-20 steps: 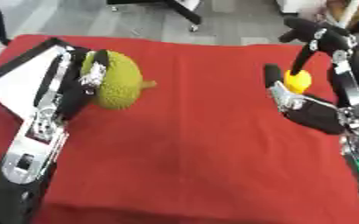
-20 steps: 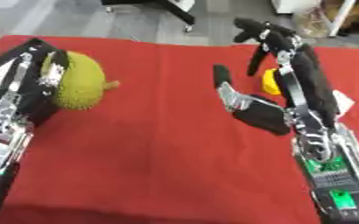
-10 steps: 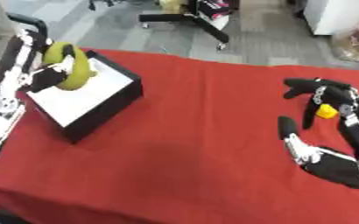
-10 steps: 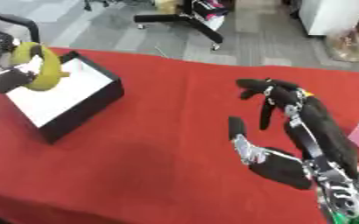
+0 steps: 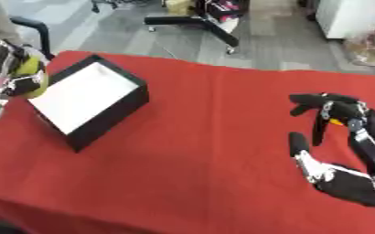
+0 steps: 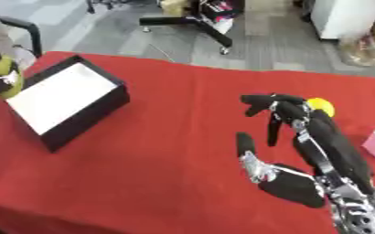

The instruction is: Pick up the objects with one hand, pass them to the other hand, and then place them into the box on the other side of the table.

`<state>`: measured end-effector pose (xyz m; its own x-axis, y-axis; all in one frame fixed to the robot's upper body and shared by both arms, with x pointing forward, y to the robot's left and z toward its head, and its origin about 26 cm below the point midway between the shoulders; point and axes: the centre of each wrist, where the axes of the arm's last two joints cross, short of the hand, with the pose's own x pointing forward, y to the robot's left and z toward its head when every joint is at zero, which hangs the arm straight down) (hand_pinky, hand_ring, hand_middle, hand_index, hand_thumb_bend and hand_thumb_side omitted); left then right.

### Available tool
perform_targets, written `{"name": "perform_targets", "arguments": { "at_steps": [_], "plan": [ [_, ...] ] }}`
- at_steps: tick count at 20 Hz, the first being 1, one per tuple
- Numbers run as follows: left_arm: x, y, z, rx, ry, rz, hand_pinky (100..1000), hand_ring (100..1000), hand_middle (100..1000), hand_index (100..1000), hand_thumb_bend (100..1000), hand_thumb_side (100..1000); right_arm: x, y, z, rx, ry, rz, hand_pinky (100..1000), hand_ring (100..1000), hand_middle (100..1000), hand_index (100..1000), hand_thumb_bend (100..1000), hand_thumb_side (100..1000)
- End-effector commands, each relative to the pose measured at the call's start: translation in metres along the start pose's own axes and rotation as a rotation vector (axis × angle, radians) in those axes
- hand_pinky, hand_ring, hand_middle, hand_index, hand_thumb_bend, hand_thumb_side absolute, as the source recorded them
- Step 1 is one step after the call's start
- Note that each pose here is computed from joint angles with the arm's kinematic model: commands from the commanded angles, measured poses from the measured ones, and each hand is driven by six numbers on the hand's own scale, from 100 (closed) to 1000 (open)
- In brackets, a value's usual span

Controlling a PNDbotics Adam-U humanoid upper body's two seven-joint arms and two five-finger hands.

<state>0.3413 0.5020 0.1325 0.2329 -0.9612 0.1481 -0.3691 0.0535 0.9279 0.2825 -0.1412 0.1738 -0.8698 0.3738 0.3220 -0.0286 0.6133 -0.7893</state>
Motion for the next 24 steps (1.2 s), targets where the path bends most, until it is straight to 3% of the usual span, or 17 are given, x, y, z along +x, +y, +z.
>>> {"name": "perform_targets", "arguments": {
  "at_steps": [1, 2, 3, 4, 5, 6, 7, 9, 11, 15, 17, 19, 24],
  "plan": [
    [-0.007, 0.008, -0.007, 0.005, 0.0, -0.06, 514, 454, 188, 309, 100, 100, 0.004, -0.007, -0.002, -0.009, -0.026, 0.013, 777, 336, 612, 840, 101, 615],
    [-0.006, 0.005, -0.007, -0.004, 0.002, -0.065, 519, 459, 195, 318, 100, 100, 0.004, -0.007, -0.003, -0.01, -0.026, 0.013, 776, 336, 612, 840, 101, 615],
    [-0.006, 0.002, -0.007, -0.009, 0.004, -0.062, 556, 508, 277, 396, 100, 136, 0.004, -0.007, -0.003, -0.012, -0.026, 0.013, 776, 335, 611, 839, 100, 616],
    [-0.004, -0.001, -0.007, -0.016, 0.003, -0.05, 598, 563, 383, 493, 100, 154, 0.004, -0.008, -0.003, -0.012, -0.027, 0.013, 776, 335, 611, 839, 100, 617],
    [-0.003, -0.002, -0.007, -0.023, -0.002, -0.038, 657, 654, 533, 649, 100, 181, 0.004, -0.008, -0.003, -0.013, -0.027, 0.013, 776, 335, 610, 839, 100, 618],
    [-0.001, -0.003, -0.008, -0.028, -0.012, -0.026, 685, 700, 608, 728, 100, 303, 0.004, -0.008, -0.003, -0.013, -0.027, 0.013, 776, 335, 610, 839, 100, 618],
    [0.001, -0.003, -0.008, -0.033, -0.022, -0.015, 735, 775, 738, 856, 100, 522, 0.004, -0.008, -0.003, -0.013, -0.027, 0.014, 776, 334, 609, 839, 100, 618],
    [0.007, 0.0, -0.01, -0.025, -0.046, 0.018, 805, 867, 860, 950, 100, 655, 0.004, -0.008, -0.003, -0.014, -0.027, 0.015, 776, 334, 609, 839, 100, 619],
    [0.014, 0.005, -0.012, -0.009, -0.075, 0.057, 845, 917, 920, 985, 100, 722, 0.004, -0.008, -0.003, -0.014, -0.026, 0.017, 777, 334, 609, 839, 100, 619],
    [0.029, 0.021, -0.013, -0.029, -0.131, 0.082, 880, 951, 975, 1000, 192, 842, 0.003, -0.009, -0.003, -0.013, -0.027, 0.022, 777, 333, 608, 839, 100, 619],
    [0.038, 0.03, -0.013, -0.058, -0.158, 0.09, 868, 951, 947, 999, 100, 822, 0.003, -0.01, -0.003, -0.017, -0.023, 0.027, 777, 334, 608, 839, 100, 617],
    [0.052, 0.039, -0.012, -0.069, -0.212, 0.157, 836, 930, 885, 958, 100, 760, 0.002, -0.011, -0.003, -0.024, -0.017, 0.034, 777, 335, 609, 840, 100, 611],
    [0.109, 0.055, 0.014, -0.147, -0.528, 0.511, 797, 925, 811, 892, 100, 682, -0.004, -0.02, 0.0, -0.053, 0.014, 0.078, 779, 341, 618, 844, 109, 597]
  ]
}}
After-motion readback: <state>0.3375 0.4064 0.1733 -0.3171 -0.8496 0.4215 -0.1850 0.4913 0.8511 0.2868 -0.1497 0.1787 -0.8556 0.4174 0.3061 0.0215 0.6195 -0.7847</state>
